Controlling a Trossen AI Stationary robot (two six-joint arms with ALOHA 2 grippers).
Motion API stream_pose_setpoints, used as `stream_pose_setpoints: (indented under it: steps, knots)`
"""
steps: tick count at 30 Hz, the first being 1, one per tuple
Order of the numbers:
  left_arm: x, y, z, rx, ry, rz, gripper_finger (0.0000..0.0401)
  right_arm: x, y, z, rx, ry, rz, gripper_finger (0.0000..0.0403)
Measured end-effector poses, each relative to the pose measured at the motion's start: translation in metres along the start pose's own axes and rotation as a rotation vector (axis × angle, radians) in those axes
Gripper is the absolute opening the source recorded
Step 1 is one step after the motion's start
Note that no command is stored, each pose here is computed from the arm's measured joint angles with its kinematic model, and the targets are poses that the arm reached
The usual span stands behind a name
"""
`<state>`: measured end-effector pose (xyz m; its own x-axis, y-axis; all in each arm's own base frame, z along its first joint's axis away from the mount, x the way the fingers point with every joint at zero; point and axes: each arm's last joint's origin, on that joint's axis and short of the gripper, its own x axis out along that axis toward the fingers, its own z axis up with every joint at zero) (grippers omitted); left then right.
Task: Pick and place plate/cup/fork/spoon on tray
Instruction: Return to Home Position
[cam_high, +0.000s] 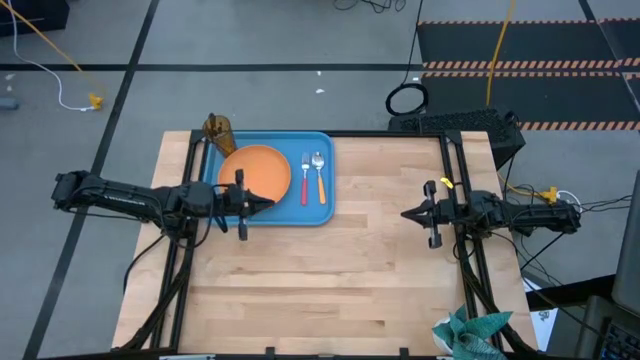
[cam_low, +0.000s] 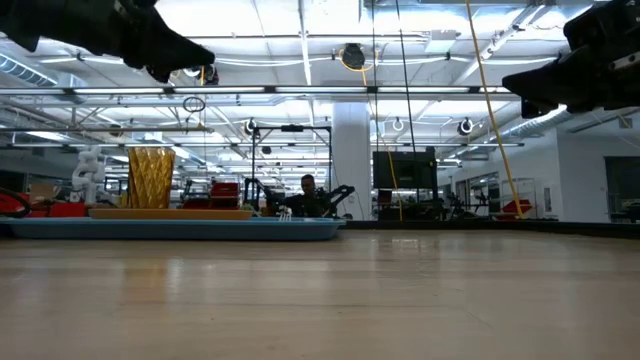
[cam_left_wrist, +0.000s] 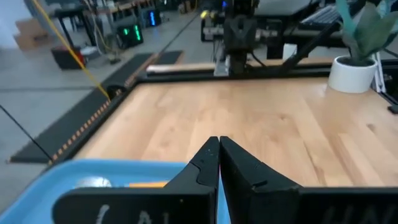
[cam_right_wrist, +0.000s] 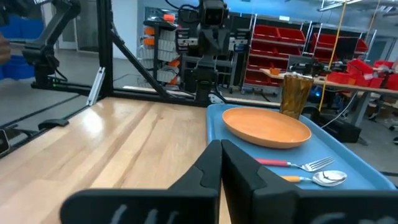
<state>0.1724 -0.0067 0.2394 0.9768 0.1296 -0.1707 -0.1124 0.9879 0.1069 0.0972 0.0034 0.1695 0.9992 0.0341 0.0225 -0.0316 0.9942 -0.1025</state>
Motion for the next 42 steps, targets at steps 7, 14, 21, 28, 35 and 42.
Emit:
stream_pose_setpoints:
  steps: [7,14,21,28,35,42]
  knots:
    - [-0.001,-0.002,-0.009,0.005,0.094,-0.017,0.0017,0.000,0.000,0.001,0.011,-0.013,-0.002,0.0000]
    - [-0.002,-0.002,-0.040,-0.022,0.154,0.003,0.0017,0.000,0.000,0.002,0.011,-0.018,-0.002,0.0000]
    - [-0.006,-0.001,-0.057,-0.035,0.167,0.012,0.0017,0.000,0.000,0.002,0.012,-0.018,-0.001,0.0000]
    - [-0.018,-0.004,-0.086,-0.103,0.193,-0.004,0.0017,0.000,0.000,0.002,0.012,-0.018,0.000,0.0000]
    - [-0.029,-0.007,-0.097,-0.099,0.125,-0.035,0.0017,0.000,0.000,0.002,0.012,-0.019,0.000,0.0000]
    - [-0.037,-0.005,-0.093,-0.059,0.020,-0.045,0.0017,0.000,0.000,0.002,0.012,-0.019,0.000,0.0000]
